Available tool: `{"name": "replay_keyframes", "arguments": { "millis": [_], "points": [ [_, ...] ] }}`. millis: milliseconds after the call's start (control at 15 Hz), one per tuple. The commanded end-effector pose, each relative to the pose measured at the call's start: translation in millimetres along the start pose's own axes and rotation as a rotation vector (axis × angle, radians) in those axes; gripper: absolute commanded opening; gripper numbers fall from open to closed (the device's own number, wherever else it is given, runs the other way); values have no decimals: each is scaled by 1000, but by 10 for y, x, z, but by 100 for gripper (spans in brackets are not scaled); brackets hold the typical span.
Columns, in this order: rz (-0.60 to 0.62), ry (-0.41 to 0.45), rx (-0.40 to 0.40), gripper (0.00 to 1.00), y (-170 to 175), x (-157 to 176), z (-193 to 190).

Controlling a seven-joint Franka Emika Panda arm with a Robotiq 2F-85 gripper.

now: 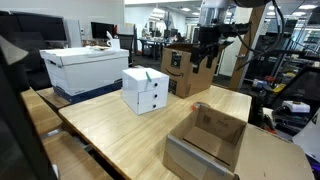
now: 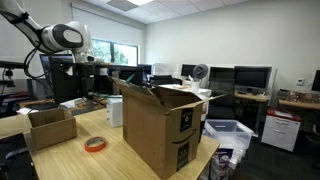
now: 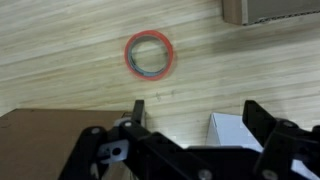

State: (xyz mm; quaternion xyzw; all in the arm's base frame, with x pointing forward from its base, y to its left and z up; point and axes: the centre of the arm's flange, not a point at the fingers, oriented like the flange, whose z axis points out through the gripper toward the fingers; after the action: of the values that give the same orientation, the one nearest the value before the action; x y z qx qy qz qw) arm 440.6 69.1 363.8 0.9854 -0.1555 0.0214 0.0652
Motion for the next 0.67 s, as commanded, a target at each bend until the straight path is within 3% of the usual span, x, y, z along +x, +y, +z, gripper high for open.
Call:
{"name": "replay_keyframes", "arguments": {
  "millis": [0, 133, 600],
  "points": [
    [40, -7, 12, 100, 103, -86, 310],
    [12, -41, 3, 100, 182, -143, 542],
    [24, -63, -12, 100, 138, -144, 518]
  ]
}}
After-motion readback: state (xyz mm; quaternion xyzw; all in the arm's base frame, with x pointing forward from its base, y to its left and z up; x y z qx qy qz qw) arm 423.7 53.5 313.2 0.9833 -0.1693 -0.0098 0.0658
